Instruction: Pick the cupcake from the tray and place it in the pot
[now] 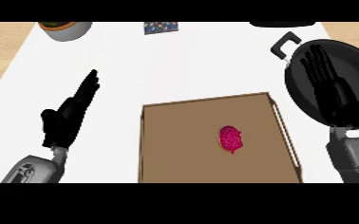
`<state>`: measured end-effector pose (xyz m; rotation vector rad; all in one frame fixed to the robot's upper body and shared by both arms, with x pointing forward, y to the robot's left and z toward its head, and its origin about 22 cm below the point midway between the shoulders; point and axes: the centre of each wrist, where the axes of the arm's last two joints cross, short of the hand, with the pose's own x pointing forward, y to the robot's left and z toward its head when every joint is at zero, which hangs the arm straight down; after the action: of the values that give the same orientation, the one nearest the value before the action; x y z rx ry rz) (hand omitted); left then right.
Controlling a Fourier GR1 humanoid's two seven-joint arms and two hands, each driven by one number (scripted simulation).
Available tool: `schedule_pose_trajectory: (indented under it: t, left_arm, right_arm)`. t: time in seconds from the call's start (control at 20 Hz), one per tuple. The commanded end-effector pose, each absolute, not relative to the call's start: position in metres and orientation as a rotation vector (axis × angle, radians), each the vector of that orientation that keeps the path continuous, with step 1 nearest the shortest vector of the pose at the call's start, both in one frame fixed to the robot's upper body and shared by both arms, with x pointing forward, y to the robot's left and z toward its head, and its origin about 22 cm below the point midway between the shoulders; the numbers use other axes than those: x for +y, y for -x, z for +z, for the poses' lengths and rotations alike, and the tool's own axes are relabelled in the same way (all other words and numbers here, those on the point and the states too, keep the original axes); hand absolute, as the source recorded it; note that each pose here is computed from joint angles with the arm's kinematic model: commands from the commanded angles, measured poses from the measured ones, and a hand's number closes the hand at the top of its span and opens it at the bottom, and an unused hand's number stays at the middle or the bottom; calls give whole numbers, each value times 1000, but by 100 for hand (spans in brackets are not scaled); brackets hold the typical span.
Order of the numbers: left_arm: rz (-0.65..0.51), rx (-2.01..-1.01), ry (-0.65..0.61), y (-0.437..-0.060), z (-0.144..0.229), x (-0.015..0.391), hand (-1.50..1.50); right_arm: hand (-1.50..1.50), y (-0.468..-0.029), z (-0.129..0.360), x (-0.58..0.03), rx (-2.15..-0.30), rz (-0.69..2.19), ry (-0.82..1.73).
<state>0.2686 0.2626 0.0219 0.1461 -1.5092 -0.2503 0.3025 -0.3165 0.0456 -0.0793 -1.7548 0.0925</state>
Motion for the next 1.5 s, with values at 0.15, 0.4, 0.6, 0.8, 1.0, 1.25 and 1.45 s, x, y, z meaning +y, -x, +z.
schedule_pose_trajectory:
  t: [0.15,0.4,0.6,0.8,1.0,1.25,1.45]
  left_arm:
    - [-265,-1388,-84,-256,-8,265,0]
    - [-236,-1280,-35,-245,-21,260,0]
    - [-229,-1261,5,-244,-25,255,0]
    - [-258,-1263,42,-244,-19,239,0]
    - [-250,-1261,22,-248,-30,244,0]
    - [-259,-1272,67,-241,-28,231,0]
    - [-261,-1293,36,-256,-18,252,0]
  right_arm:
    - [150,-259,23,-238,-1563,65,189]
    - [-150,-260,15,-283,-1664,38,847]
    - [-150,-243,22,-196,-1937,-191,851]
    - [-150,-206,29,-151,-1982,-193,867]
    - [-150,-187,17,-147,-1696,-49,817]
    - [-150,-179,49,-136,-1507,-67,764]
    - [-150,-174,83,-122,-1397,-96,709]
